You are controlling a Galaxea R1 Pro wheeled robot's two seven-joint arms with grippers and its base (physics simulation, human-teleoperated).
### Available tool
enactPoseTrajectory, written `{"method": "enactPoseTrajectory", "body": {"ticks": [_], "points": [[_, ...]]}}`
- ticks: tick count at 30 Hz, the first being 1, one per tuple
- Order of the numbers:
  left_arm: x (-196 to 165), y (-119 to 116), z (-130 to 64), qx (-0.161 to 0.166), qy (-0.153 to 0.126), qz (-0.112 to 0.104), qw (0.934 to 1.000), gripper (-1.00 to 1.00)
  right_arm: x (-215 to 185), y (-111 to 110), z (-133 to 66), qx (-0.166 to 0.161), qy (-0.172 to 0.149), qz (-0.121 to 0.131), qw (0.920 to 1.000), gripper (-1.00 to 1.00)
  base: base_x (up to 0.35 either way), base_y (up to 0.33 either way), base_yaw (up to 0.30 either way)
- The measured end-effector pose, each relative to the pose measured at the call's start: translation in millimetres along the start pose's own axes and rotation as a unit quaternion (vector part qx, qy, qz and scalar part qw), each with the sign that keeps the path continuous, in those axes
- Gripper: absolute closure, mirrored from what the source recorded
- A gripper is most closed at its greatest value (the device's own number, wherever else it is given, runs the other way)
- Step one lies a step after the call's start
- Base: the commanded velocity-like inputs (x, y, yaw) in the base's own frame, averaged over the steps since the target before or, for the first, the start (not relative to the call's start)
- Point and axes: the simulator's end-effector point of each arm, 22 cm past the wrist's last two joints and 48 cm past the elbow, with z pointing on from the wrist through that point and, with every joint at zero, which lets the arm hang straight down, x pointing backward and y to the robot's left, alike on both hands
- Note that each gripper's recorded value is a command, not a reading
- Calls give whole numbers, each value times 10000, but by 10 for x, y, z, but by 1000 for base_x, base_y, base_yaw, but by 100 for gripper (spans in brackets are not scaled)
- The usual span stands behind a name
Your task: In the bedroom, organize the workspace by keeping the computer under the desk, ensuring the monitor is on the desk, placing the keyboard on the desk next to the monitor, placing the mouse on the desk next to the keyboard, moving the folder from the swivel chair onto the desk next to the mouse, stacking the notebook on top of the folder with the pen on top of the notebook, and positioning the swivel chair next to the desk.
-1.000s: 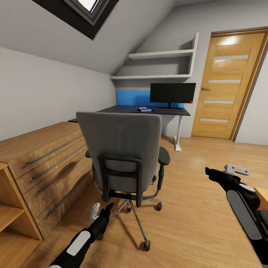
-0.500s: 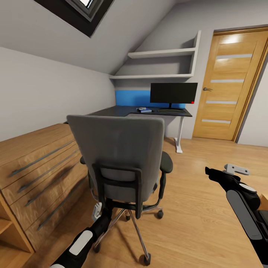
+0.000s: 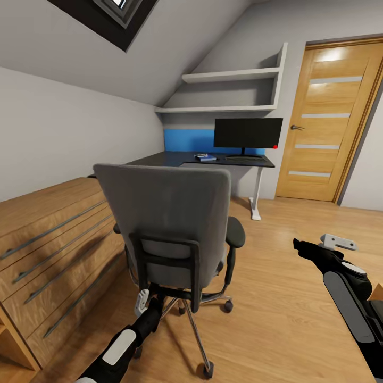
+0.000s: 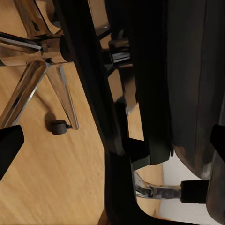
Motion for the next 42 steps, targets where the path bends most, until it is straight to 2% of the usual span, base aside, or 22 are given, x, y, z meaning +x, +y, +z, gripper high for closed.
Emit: {"method": "enactPoseTrajectory", "body": {"ticks": [14,32,42], "points": [[2,6,-1,-11,-1,21,10000,-100,3,13,-2,-7,1,25,10000,-100,160,57,0],[9,10,0,-17,8,33,10000,-100,-49,34,-28,-23,-59,49,10000,-100,22,8,-57],[13,35,-13,-34,8,30,10000,-100,-49,51,-34,-40,-63,40,10000,-100,254,96,-2]]}}
